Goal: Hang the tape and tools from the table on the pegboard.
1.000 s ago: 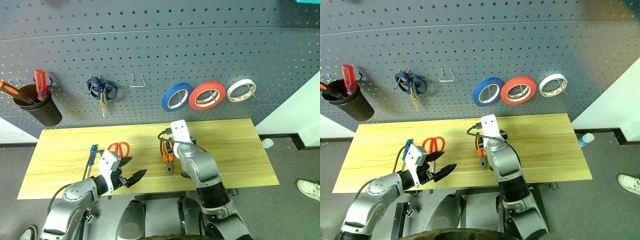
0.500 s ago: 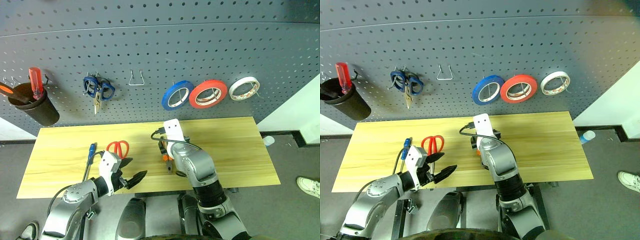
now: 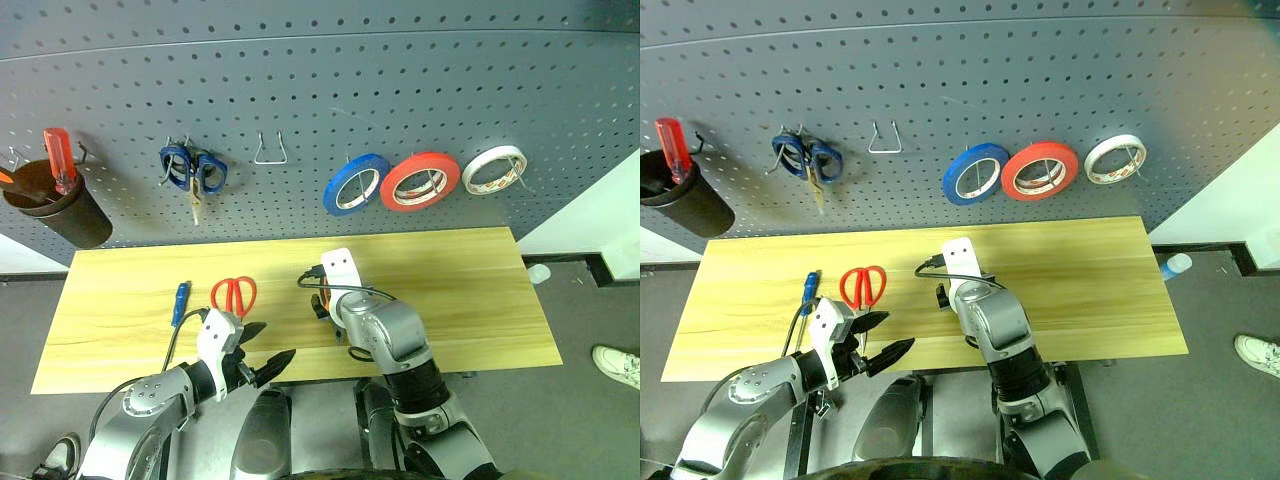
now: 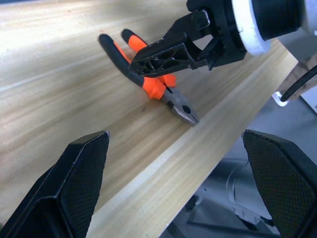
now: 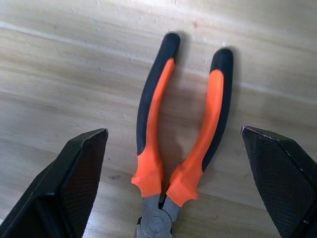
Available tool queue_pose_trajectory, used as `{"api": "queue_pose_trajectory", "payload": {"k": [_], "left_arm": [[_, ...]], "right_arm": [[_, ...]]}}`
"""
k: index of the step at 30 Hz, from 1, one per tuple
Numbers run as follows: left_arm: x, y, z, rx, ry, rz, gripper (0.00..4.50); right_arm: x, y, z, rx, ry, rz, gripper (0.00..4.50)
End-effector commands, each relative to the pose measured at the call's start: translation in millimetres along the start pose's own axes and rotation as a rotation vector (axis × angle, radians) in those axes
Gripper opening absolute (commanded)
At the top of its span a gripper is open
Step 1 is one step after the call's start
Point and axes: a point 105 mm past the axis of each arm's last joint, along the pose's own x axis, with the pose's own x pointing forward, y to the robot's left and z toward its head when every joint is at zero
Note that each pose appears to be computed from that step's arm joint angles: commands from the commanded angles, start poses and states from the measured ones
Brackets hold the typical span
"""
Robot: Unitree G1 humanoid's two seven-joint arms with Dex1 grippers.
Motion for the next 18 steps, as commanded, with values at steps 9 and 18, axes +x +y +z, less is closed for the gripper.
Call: {"api": "queue_pose_trajectory", "payload": {"k": [9, 18], "left_arm": [[-5.2, -10.5, 5.0, 0.008, -0.003, -0.03, 4.5], [-6.4, -10.8, 4.0, 0.005, 0.007, -0.032, 4.5]], "right_arm": [[-8.0, 58.8, -16.1, 0.081, 0.04, 0.151, 4.49], [-11.9, 64.5, -13.5, 0.101, 0.032, 0.18, 4.49]]}}
